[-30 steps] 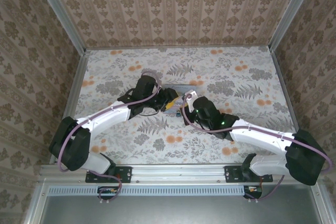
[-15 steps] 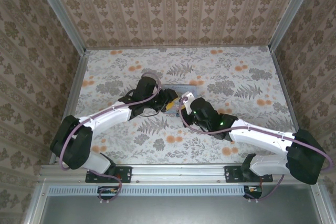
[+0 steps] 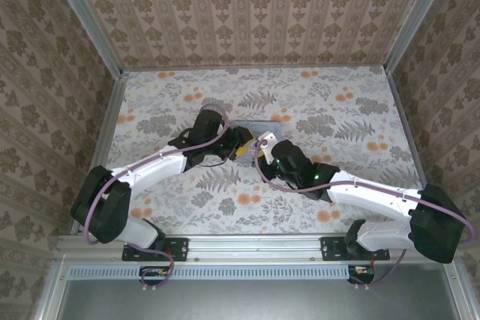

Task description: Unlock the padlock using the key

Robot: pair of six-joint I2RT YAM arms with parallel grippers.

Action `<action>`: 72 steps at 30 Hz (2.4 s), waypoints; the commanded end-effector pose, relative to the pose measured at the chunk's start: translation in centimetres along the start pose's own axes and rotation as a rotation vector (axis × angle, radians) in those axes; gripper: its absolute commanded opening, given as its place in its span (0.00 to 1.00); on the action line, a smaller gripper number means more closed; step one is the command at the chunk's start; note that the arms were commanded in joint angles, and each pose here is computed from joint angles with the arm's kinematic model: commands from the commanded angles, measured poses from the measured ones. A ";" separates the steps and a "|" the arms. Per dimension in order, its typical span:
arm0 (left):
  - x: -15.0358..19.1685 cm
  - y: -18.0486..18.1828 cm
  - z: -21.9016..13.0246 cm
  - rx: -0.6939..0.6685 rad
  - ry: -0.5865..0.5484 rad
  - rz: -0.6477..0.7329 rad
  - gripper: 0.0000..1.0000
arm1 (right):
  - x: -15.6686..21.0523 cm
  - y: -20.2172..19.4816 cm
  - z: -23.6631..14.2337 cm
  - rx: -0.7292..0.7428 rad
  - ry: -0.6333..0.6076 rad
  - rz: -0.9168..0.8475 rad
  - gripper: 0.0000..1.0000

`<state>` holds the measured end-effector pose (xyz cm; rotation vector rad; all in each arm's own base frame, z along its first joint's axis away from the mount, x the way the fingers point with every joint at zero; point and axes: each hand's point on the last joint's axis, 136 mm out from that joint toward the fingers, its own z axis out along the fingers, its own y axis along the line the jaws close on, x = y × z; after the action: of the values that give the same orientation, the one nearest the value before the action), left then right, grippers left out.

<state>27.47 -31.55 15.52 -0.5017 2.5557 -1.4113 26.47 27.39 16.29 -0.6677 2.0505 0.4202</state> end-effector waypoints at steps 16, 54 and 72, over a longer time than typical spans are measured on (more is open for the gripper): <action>1.0 0.1 0.1 -0.003 0.012 -0.021 0.42 | -1.8 0.4 0.8 0.070 -0.009 -0.119 0.00; 2.4 0.7 0.9 -0.011 0.036 -0.013 0.03 | -1.7 0.2 1.5 0.096 0.001 -0.109 0.00; -1.9 0.7 -1.3 0.048 -0.115 0.270 0.00 | -2.2 -3.1 -4.0 -0.054 -0.014 0.363 0.93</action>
<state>27.59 -30.06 13.23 -0.3726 2.5209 -1.3144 27.96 23.43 21.20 -0.3988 2.0755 0.5082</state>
